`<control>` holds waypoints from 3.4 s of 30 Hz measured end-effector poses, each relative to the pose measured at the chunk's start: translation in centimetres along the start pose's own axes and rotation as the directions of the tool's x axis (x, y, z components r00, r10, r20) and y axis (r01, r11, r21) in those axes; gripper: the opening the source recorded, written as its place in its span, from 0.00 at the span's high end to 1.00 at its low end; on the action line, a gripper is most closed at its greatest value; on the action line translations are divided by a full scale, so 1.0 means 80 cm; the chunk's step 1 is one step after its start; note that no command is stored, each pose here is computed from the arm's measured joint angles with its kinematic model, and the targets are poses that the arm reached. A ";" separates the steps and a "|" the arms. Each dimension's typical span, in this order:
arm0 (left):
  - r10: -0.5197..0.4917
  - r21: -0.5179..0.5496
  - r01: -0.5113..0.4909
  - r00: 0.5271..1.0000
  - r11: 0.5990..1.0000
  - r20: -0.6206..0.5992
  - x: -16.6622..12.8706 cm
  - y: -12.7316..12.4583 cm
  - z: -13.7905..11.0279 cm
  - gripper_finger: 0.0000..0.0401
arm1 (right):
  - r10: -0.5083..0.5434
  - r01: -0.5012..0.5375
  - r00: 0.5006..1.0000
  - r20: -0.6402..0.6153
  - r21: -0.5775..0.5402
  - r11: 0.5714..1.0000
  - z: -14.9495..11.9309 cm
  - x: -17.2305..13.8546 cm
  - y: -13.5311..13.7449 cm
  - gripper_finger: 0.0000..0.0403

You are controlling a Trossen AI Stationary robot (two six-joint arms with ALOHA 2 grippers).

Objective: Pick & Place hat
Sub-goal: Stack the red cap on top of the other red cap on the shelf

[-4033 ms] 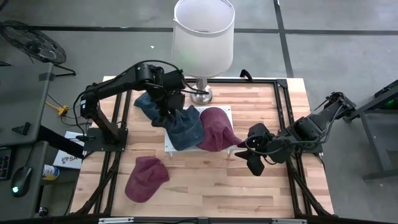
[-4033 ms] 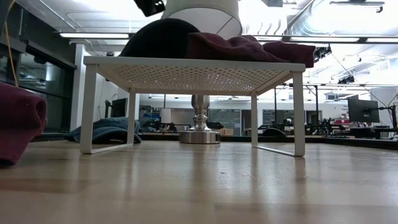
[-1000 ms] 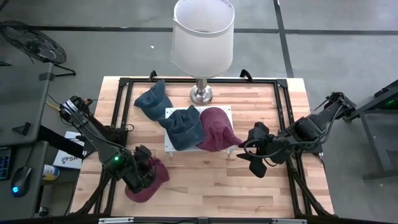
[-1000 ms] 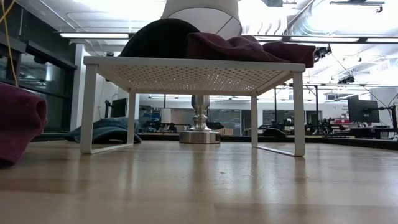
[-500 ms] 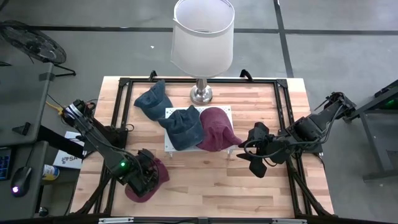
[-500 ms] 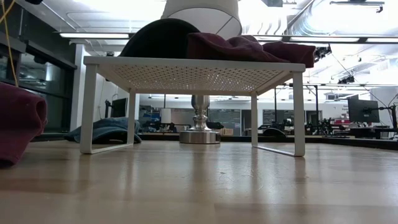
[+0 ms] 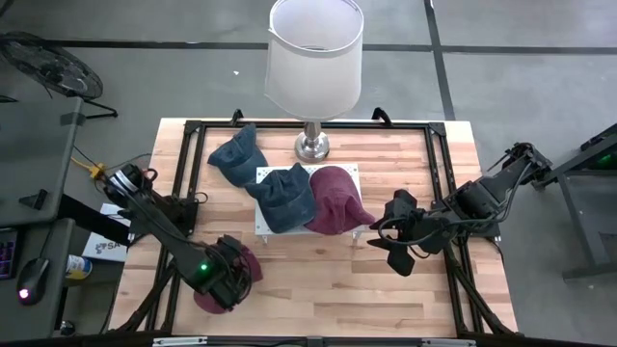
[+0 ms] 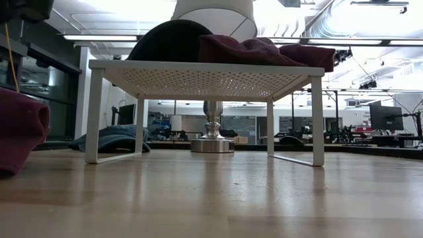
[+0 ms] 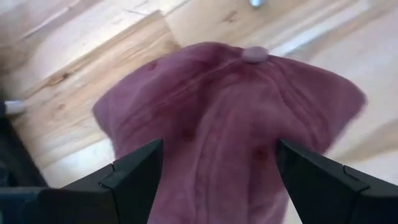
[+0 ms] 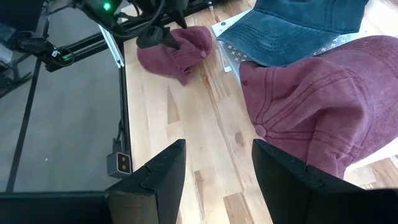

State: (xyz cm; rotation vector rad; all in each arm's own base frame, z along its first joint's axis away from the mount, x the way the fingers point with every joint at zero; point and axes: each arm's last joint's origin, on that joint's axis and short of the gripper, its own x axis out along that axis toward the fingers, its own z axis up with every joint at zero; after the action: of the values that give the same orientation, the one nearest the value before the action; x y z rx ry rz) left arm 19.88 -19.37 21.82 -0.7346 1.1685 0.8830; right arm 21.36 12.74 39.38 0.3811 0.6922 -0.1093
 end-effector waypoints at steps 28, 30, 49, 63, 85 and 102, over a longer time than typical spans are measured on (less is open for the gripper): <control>-0.028 -0.061 0.021 0.992 0.998 -0.124 0.069 0.016 -0.017 0.24 | 0.001 -0.001 1.000 -0.001 0.002 1.000 0.000 0.000 0.000 0.56; -0.025 -0.083 0.014 0.990 0.996 -0.141 0.075 0.019 -0.018 0.24 | 0.001 -0.001 1.000 -0.001 0.003 1.000 0.000 0.000 0.000 0.56; -0.044 -0.135 0.014 0.974 0.991 -0.222 0.082 0.020 -0.023 0.70 | 0.000 0.000 1.000 0.000 0.001 1.000 0.000 0.000 0.000 0.56; -0.047 -0.108 0.022 0.971 0.994 -0.236 0.076 0.015 -0.024 0.98 | 0.002 -0.002 1.000 -0.003 -0.007 1.000 0.000 0.000 0.000 0.56; -0.367 0.383 0.378 0.924 0.843 -0.104 -0.080 -0.059 0.001 0.99 | 0.018 -0.019 1.000 -0.018 -0.045 0.999 -0.001 0.000 0.001 0.56; -0.664 0.537 0.558 0.748 0.633 0.006 -0.151 -0.104 0.073 0.99 | 0.029 -0.030 0.999 -0.015 -0.047 0.998 0.000 0.000 0.002 0.56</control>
State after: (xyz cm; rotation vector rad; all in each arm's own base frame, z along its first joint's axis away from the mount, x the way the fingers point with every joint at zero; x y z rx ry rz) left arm 28.07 -20.68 35.29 -0.5272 0.8104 0.0396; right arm 21.41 12.85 39.43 0.3468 0.7017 -0.0625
